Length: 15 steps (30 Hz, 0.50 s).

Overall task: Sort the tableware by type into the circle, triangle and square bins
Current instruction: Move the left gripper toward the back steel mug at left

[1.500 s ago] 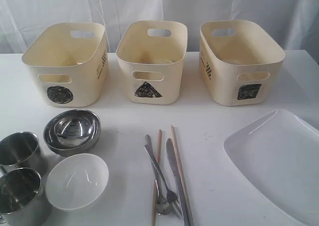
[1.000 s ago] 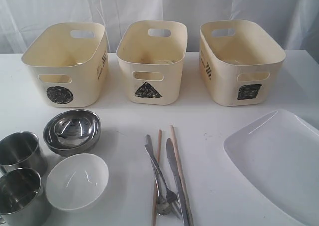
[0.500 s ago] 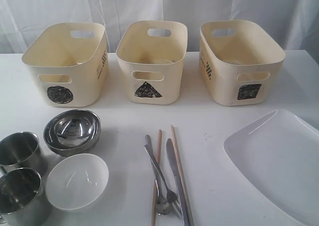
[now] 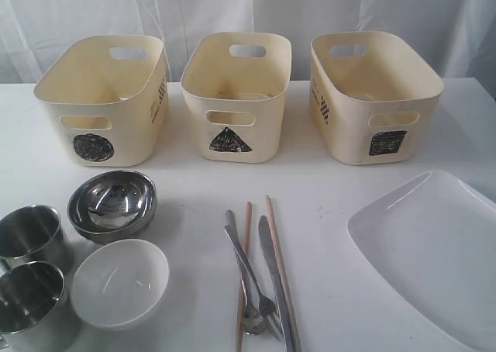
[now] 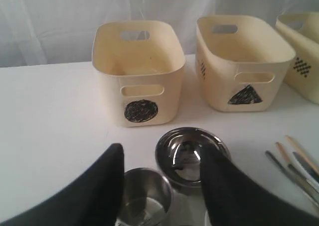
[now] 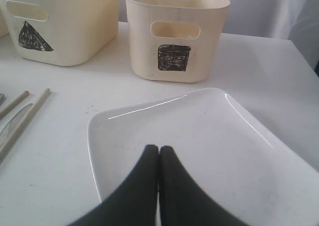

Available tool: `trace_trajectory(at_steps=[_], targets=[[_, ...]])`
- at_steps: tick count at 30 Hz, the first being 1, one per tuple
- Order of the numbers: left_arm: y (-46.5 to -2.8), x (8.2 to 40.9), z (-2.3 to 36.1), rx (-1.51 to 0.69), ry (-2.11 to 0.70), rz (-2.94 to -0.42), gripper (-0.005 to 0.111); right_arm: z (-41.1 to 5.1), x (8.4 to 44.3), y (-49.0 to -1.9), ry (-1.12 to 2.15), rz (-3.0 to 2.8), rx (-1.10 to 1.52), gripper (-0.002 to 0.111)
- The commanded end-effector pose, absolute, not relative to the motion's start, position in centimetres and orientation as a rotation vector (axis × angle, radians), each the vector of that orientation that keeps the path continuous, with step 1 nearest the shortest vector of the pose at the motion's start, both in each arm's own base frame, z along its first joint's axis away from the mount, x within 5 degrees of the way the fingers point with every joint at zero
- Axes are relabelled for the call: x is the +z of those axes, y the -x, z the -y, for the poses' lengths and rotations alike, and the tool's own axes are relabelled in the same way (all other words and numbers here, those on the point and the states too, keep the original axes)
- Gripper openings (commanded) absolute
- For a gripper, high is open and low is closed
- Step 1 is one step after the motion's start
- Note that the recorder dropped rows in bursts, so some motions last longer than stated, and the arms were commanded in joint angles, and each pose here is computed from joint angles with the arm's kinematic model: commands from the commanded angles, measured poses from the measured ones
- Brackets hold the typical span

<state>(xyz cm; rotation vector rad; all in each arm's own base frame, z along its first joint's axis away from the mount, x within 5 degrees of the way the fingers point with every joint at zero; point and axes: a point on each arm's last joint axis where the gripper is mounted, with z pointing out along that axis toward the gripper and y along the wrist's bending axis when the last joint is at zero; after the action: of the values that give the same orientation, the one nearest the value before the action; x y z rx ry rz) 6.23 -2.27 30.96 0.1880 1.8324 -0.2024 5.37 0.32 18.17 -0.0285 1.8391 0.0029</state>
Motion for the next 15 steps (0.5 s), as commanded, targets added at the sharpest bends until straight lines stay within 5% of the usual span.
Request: trace_trajectory(at_steps=[1, 15], targets=[[-8.9, 31.3, 1.6, -0.111, -0.223, -1.948, 0.057, -0.3, 18.2, -5.3, 0.031, -1.829, 0.004, 0.000], [-18.3, 29.0, 0.7, -0.101, -0.268, -2.352, 0.064, -0.3, 18.2, -5.3, 0.031, -1.829, 0.004, 0.000]])
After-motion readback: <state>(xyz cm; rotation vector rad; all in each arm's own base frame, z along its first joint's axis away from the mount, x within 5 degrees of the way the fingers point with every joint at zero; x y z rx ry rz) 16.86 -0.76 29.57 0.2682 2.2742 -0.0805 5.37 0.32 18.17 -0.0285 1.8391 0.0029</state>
